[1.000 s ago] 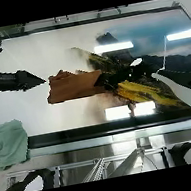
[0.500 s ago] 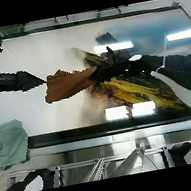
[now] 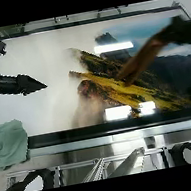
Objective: Fold the shirts.
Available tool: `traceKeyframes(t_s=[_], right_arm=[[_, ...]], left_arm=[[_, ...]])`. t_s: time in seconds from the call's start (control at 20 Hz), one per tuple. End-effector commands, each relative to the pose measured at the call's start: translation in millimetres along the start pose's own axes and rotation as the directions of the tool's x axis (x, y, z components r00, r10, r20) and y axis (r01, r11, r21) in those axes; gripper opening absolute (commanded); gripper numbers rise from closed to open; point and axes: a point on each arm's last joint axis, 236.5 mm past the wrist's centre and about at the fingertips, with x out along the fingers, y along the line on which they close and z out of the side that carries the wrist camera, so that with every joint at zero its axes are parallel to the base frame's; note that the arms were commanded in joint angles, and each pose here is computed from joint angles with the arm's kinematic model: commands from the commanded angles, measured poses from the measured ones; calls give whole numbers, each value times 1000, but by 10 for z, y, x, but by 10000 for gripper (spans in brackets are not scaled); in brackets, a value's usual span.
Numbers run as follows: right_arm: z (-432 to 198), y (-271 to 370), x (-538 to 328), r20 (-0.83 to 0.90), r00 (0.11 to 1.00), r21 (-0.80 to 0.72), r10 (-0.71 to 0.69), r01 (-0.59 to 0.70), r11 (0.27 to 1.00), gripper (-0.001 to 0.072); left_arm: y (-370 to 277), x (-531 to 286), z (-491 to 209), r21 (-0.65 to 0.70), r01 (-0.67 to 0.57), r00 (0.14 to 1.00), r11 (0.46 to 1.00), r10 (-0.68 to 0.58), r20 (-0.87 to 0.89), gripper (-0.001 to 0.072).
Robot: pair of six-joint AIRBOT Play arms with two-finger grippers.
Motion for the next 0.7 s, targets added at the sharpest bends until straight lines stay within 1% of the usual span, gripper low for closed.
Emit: traceKeyframes(t_s=[0.0, 0.1, 0.2, 0.3, 0.35, 0.5, 0.6, 0.65], right_arm=[[-2, -1203, -1164, 110, 913, 273, -392, 351, 895, 18], [112, -1733, -1454, 168, 867, 350, -468, 392, 851, 18], [313, -2219, -1580, 243, 829, 433, -505, 373, 821, 18], [588, -2592, -1610, 324, 801, 416, -504, 357, 836, 18], [682, -2708, -1593, 322, 808, 407, -492, 351, 843, 18], [1015, -2724, -1681, 296, 841, 344, -453, 349, 872, 18], [1354, -2576, -1914, 339, 829, 327, -445, 339, 882, 18], [1505, -2476, -2046, 365, 818, 282, -445, 358, 890, 18]], left_arm=[[-12, 2, -24, 1, 4, 1000, 1000, -4, -10, 8], [-11, 1, -23, 1, 4, 1000, 1000, -4, -9, 8], [-9, 2, -18, 1, 3, 1000, 1000, -3, -7, 8], [-6, 1, -15, 0, 2, 1000, 1000, -2, -6, 8], [-8, 2, -14, 1, 3, 1000, 1000, -3, -6, 8], [-7, 2, -12, 1, 2, 1000, 1000, -2, -5, 7], [12, 1, 21, 0, -5, 1000, 1000, 5, 9, 8], [28, 0, 51, 1, -12, 1000, 1000, 12, 22, 7]])
